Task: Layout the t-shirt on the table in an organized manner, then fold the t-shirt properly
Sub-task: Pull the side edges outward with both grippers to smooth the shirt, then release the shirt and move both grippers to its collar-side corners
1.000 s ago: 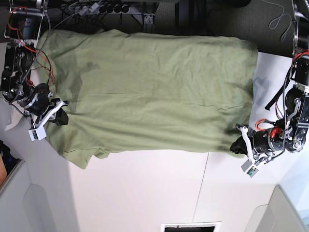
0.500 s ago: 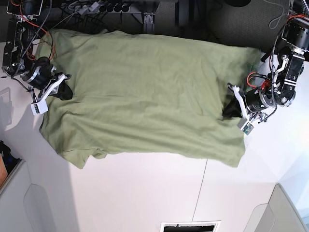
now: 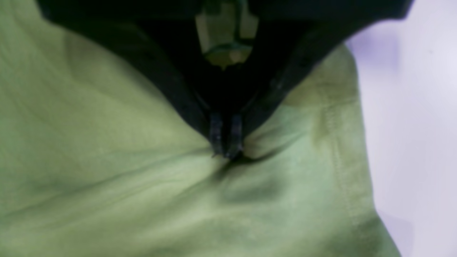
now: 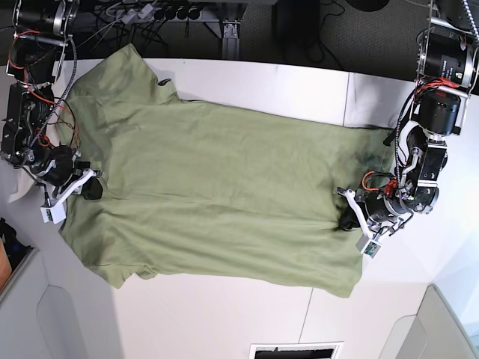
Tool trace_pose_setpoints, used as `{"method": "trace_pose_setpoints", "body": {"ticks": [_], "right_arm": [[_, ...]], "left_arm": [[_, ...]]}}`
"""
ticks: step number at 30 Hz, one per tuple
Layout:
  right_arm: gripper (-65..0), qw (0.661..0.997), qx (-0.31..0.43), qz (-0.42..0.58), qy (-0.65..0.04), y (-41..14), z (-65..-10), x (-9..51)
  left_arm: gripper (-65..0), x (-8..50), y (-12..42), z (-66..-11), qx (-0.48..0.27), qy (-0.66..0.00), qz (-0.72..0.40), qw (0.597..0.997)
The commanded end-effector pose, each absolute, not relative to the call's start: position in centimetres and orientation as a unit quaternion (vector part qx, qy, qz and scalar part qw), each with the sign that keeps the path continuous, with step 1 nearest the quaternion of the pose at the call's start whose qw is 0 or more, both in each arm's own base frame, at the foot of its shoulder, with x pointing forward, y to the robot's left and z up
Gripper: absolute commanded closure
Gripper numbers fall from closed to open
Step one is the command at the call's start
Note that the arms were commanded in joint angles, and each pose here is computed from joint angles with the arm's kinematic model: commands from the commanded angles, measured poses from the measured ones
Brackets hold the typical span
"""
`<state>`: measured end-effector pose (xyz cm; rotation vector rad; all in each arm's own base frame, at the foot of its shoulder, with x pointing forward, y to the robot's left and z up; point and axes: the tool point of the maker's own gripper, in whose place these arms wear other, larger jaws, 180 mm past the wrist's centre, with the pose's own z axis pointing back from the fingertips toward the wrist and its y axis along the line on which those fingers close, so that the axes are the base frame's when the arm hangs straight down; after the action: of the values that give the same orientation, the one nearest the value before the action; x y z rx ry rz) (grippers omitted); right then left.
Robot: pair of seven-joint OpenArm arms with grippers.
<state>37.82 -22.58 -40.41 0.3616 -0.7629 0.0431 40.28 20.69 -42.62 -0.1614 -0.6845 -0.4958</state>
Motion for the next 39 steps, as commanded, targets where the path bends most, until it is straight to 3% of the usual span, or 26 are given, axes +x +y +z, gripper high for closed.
{"method": "trace_pose_setpoints", "body": {"ticks": [1,2,7,18,28,34,35,39], "right_arm": [[0.0,0.899,0.172,0.022,-0.403,-23.3,-38.0,39.7],[0.0,0.896,0.173,0.023,-0.408,-23.2,-37.5,40.1],[0.0,0.885,0.168,0.039,-0.433,-23.3,-35.0,40.3],[0.0,0.900,0.153,0.038,-0.407,-25.6,-35.2,31.2],[0.0,0.917,0.115,0.008,-0.382,-29.1,-35.2,22.7],[0.0,0.936,0.126,-0.001,-0.328,-28.9,-37.3,18.9],[-0.7,0.939,0.126,-0.002,-0.320,-28.9,-37.6,18.3],[-19.0,0.945,0.132,-0.007,-0.298,-28.7,-38.3,16.6]], "left_arm": [[-3.6,40.5,22.4,-42.3,-0.050,-0.315,-0.241,0.917],[-3.9,40.7,22.6,-42.0,-0.049,-0.314,-0.239,0.918],[-18.9,40.7,21.8,-38.5,-0.107,-0.335,-0.246,0.903],[-19.7,34.4,24.3,-34.4,-0.100,-0.329,-0.315,0.885],[-19.7,28.8,29.4,-34.9,-0.126,-0.331,-0.202,0.913],[-32.1,26.2,30.4,-36.1,-0.134,-0.310,-0.176,0.925],[-32.1,25.8,30.4,-36.4,-0.136,-0.304,-0.175,0.927],[-32.2,24.3,30.1,-37.6,-0.142,-0.286,-0.170,0.932]]}}
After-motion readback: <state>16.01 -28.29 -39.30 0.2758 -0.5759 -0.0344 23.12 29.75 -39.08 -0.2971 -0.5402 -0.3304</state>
